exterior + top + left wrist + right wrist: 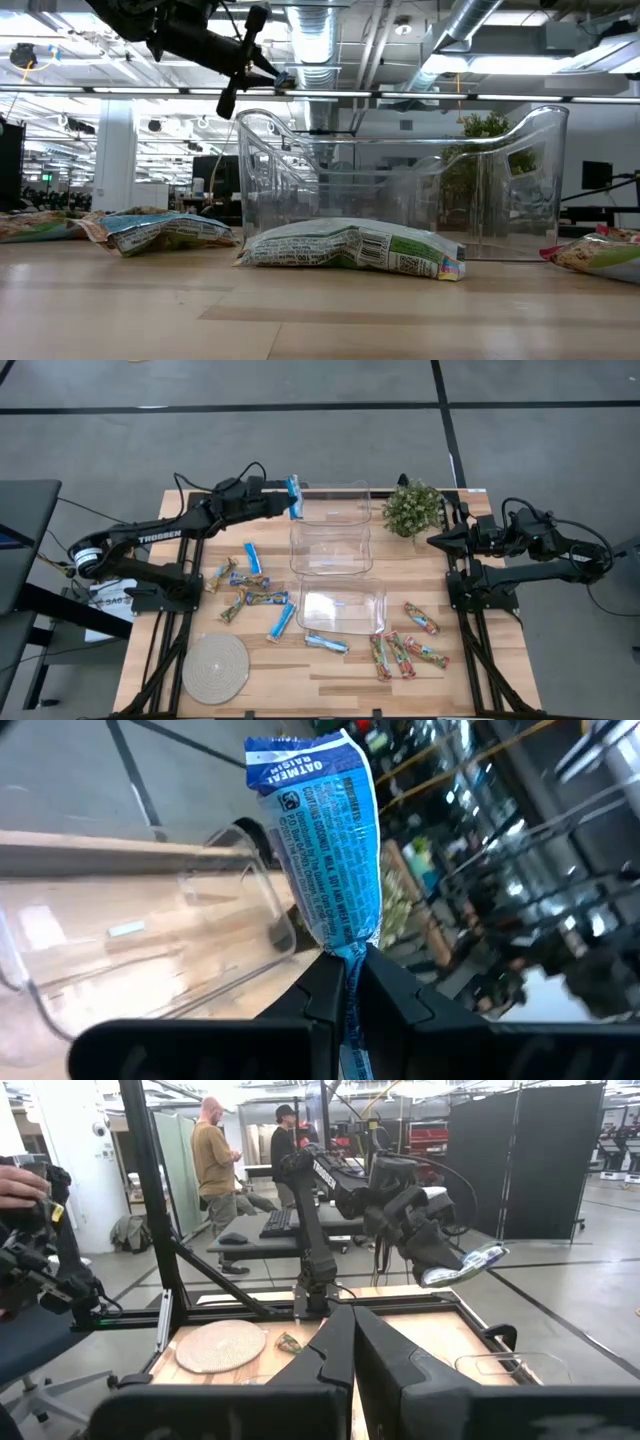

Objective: Pick and place Granola Bars by type
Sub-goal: Put the blue granola bar into the middle transparent bin

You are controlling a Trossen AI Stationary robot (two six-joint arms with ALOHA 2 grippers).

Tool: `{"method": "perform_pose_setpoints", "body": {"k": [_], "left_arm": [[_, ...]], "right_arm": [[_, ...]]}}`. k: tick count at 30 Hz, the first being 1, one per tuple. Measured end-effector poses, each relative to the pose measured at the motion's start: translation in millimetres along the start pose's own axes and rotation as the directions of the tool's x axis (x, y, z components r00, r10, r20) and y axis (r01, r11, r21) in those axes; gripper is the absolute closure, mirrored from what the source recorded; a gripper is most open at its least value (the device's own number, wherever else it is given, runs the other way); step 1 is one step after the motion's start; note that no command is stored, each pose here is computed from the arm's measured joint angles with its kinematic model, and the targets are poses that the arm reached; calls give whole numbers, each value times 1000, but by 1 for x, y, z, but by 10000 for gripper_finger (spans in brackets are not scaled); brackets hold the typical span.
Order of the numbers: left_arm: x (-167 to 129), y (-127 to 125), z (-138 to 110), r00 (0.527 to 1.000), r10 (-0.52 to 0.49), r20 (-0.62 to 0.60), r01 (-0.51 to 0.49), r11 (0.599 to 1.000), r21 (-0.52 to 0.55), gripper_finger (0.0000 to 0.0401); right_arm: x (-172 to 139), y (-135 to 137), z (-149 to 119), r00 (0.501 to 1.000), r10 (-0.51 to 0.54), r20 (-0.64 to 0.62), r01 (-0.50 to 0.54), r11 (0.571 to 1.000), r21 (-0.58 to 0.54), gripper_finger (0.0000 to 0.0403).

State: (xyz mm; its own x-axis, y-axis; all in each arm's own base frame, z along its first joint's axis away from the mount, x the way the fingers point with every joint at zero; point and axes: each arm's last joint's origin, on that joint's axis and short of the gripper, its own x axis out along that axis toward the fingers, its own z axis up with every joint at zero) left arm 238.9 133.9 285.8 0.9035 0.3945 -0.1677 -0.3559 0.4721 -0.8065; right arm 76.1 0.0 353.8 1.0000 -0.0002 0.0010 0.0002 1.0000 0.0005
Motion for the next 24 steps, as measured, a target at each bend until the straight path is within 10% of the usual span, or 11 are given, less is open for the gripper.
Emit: {"method": "perform_pose_setpoints", "body": {"k": [24], "left_arm": [[21,-53,-23,958,170,-231,-15,834,551,383]], "right_arm": [[0,0,0,1000,0,2,0,1000,0,403]]}}
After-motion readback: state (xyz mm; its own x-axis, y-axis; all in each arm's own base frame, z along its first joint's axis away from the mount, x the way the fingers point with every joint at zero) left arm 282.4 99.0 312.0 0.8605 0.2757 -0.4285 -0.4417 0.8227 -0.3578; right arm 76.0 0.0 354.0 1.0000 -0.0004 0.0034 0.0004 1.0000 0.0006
